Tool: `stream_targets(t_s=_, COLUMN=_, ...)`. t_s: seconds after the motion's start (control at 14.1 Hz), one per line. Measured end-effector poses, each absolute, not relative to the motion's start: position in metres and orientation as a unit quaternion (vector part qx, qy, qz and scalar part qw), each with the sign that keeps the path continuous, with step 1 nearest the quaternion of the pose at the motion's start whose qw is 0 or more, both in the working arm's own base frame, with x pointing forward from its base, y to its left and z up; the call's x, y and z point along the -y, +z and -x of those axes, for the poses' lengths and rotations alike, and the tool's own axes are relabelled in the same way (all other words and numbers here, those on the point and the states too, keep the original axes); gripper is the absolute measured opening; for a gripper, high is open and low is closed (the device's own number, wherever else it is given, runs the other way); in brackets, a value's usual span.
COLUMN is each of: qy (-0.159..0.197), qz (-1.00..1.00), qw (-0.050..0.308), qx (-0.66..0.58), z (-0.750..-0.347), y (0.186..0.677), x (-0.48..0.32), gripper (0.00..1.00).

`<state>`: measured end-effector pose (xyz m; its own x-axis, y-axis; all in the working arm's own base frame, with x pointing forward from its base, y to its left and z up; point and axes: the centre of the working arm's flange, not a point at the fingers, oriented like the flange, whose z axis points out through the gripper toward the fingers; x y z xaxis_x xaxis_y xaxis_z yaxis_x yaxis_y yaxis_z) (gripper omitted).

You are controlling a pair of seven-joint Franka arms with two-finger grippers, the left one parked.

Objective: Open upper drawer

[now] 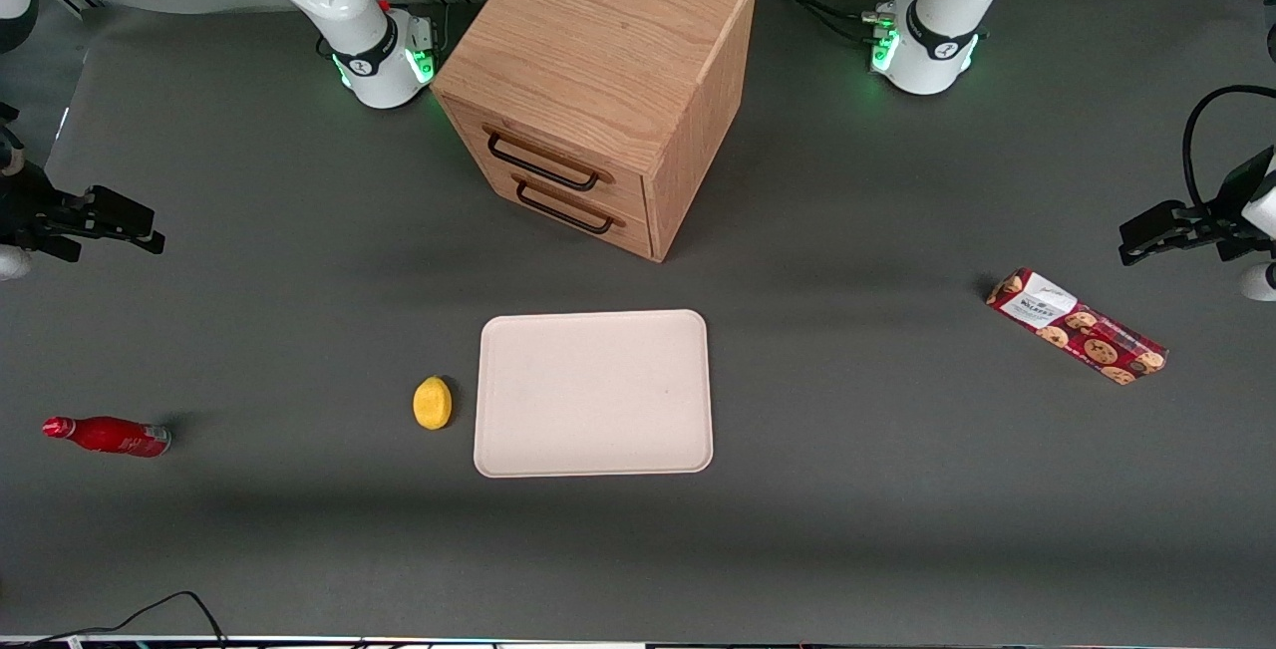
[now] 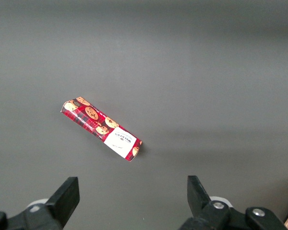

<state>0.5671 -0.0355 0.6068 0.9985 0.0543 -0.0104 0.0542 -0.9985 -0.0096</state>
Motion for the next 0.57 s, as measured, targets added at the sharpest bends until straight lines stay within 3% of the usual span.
stream_targets(t_s=0.57, qy=0.006, qz=0.998, qw=0.006, qx=0.055, z=-0.568, y=0.609, x=0.004, gripper=1.00)
